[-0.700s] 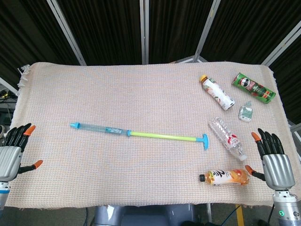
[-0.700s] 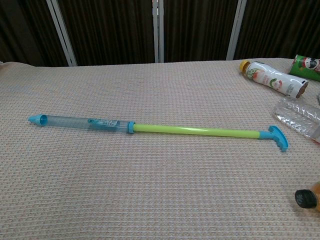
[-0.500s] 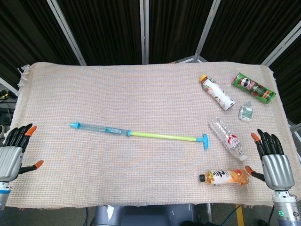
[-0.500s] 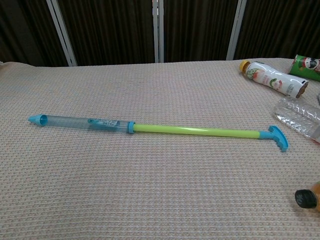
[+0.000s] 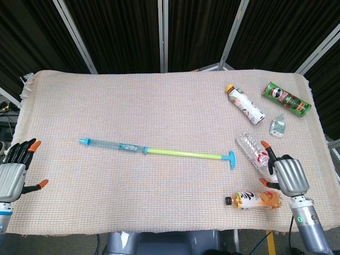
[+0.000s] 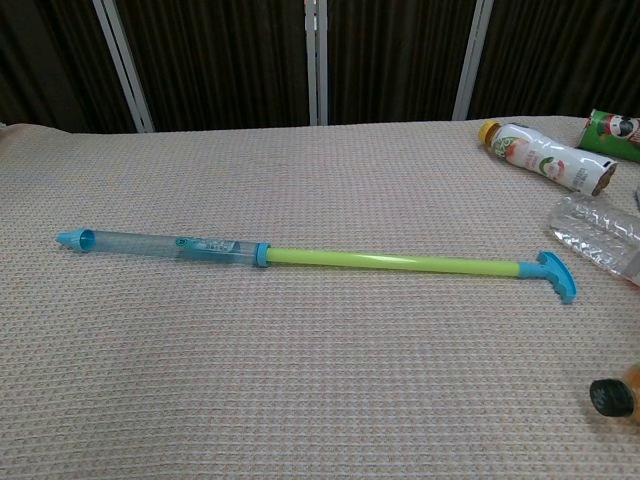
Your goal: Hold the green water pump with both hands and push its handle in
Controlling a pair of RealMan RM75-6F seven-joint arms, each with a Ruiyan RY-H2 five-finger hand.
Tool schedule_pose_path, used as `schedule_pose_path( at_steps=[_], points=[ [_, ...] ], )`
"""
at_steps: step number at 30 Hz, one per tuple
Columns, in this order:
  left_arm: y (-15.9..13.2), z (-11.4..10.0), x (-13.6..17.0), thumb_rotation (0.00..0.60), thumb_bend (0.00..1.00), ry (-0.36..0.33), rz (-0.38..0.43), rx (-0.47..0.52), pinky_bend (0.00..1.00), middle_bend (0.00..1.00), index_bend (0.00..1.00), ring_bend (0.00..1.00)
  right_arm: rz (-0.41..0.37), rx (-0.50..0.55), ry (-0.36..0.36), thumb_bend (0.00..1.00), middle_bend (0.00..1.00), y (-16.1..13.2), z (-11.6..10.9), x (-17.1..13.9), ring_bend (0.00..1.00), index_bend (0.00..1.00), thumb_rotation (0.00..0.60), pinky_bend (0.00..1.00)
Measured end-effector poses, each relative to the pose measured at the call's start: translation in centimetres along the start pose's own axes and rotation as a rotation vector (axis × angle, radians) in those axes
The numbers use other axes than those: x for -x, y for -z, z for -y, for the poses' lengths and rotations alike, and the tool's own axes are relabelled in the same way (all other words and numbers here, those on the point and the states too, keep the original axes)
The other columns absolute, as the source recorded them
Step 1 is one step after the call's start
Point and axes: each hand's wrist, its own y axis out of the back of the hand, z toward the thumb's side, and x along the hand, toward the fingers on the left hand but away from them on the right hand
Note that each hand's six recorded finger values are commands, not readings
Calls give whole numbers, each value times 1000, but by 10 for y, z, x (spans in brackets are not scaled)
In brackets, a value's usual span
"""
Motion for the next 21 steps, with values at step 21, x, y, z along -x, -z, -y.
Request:
schedule_pose_path(
  at_steps=[21],
  points=[
    [7, 16, -14, 600, 0, 49, -37, -42, 0, 0, 0, 0, -50, -97, -292, 221, 1000, -81, 85, 119, 1000, 493, 600, 1000]
  ],
)
